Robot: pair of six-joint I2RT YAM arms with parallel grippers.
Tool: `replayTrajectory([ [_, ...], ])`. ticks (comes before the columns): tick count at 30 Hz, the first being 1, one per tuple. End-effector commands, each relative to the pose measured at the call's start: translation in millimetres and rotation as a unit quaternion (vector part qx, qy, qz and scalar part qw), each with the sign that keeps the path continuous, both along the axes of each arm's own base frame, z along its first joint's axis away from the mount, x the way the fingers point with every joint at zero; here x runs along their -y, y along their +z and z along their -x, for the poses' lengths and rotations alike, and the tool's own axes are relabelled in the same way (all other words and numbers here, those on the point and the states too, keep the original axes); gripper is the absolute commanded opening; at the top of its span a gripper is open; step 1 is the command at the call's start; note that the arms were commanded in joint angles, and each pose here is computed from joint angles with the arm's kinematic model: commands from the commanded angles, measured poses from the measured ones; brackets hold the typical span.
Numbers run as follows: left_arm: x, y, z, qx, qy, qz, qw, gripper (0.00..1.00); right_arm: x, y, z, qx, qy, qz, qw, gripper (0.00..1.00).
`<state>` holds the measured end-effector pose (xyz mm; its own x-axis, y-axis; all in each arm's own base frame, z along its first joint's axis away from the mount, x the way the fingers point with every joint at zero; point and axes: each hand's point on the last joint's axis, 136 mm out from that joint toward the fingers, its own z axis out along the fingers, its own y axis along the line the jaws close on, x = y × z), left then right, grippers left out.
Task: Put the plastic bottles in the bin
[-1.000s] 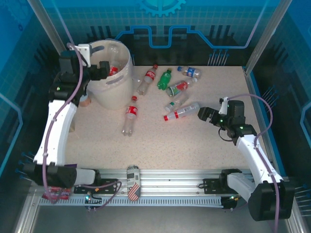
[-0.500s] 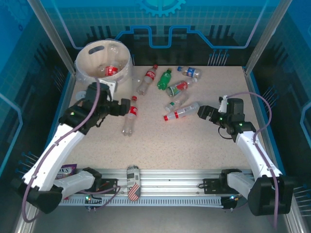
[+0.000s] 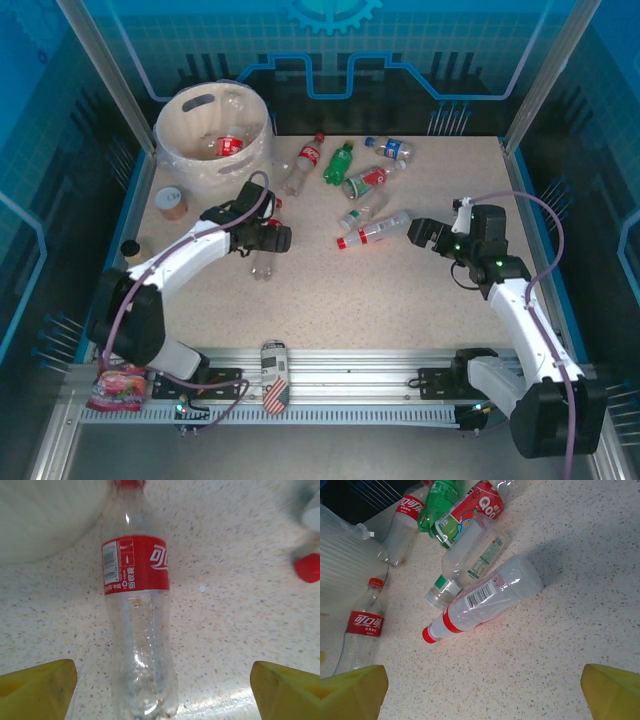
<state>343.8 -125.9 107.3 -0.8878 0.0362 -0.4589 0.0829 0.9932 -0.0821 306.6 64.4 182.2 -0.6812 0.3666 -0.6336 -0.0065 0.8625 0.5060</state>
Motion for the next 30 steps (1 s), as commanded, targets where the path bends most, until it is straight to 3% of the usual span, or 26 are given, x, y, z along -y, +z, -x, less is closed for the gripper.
replayTrajectory([
  [1, 1.6, -15.8, -11.2, 0.003, 0.024, 0.014, 1.0, 0.88, 7.9, -9.5, 9.7, -0.012, -0.009, 0.014, 1.0, 1.0],
  [15, 4.2, -68.1, 7.3, -0.063, 0.031, 0.001, 0.998, 0.66, 7.6, -13.2, 8.8, -0.01, -0.009, 0.01, 1.0, 1.0],
  [23, 33.9, -70.7, 22.7, -0.074, -0.014, 0.021, 0.997, 0.65, 7.1, -14.7, 9.0, -0.011, -0.008, 0.009, 1.0, 1.0],
  [26, 40.6, -57.5, 16.2, -0.061, -0.025, 0.031, 0.997, 0.76, 6.9, -14.5, 8.7, -0.011, -0.007, 0.009, 1.0, 1.0],
  [30, 35.9, -42.1, -7.1, -0.037, -0.023, -0.003, 0.999, 0.95, 6.7, -13.6, 7.9, -0.01, -0.006, 0.008, 1.0, 1.0],
])
